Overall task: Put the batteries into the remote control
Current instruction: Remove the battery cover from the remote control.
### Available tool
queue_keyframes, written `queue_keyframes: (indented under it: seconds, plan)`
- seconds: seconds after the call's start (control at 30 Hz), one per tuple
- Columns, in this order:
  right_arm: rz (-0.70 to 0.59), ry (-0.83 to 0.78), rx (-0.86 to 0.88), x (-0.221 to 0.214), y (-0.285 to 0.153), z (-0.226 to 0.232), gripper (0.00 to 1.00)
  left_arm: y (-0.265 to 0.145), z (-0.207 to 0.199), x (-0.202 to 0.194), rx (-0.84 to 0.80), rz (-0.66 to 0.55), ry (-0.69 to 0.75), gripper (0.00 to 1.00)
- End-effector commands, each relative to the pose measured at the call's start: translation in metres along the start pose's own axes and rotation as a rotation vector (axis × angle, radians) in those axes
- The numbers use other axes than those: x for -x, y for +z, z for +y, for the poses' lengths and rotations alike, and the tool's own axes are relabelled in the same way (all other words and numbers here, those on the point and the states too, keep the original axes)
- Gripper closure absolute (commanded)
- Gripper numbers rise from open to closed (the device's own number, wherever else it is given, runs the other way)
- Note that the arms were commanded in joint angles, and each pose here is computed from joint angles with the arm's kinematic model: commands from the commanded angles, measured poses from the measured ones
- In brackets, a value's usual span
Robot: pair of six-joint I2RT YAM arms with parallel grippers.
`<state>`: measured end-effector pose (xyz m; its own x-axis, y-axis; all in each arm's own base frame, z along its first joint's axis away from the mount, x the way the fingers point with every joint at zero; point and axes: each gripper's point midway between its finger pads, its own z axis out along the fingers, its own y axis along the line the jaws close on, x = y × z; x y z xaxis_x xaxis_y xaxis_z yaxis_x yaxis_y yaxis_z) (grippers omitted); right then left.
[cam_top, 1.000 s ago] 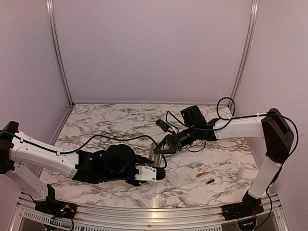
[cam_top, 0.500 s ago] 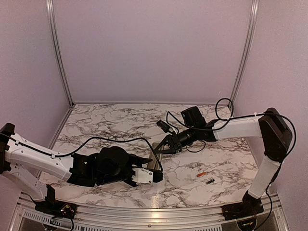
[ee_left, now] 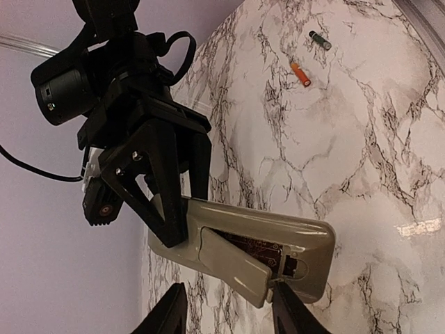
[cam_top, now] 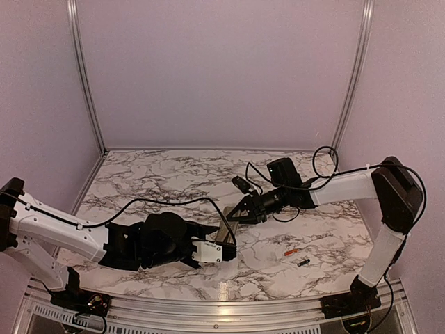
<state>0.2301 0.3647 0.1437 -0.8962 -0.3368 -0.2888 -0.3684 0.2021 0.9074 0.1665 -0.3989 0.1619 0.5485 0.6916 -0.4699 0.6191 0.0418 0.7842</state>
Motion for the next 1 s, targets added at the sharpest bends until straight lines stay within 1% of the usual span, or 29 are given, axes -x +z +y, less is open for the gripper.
queue_keyframes:
  seconds: [0.0, 0.13, 0.33, 0.5, 0.73, 0.8, 0.97]
  plan:
    - [-0.003, -0.002, 0.058, 0.003, -0.005, 0.010, 1.00, 0.010, -0.007, -0.017, 0.013, 0.060, 0.000, 0.57]
    - [-0.022, 0.006, 0.050, 0.008, -0.008, 0.005, 1.00, 0.015, -0.014, -0.026, 0.015, 0.090, 0.008, 0.57]
    - [-0.051, -0.015, -0.030, 0.016, -0.013, -0.008, 1.00, 0.009, -0.008, -0.034, 0.043, 0.094, -0.050, 0.56]
    - [-0.076, -0.030, -0.134, 0.022, -0.015, -0.025, 1.00, 0.003, 0.003, -0.039, 0.066, 0.069, -0.205, 0.51]
    - [-0.111, -0.013, -0.203, 0.032, -0.016, -0.054, 1.00, 0.006, 0.007, -0.063, 0.067, 0.097, -0.451, 0.46]
    - [-0.129, -0.004, -0.227, 0.037, -0.022, -0.065, 1.00, 0.006, 0.006, -0.069, 0.071, 0.111, -0.490, 0.45]
    - [-0.183, -0.042, -0.273, 0.052, -0.038, -0.077, 1.00, 0.005, 0.017, -0.080, 0.109, 0.122, -0.591, 0.44]
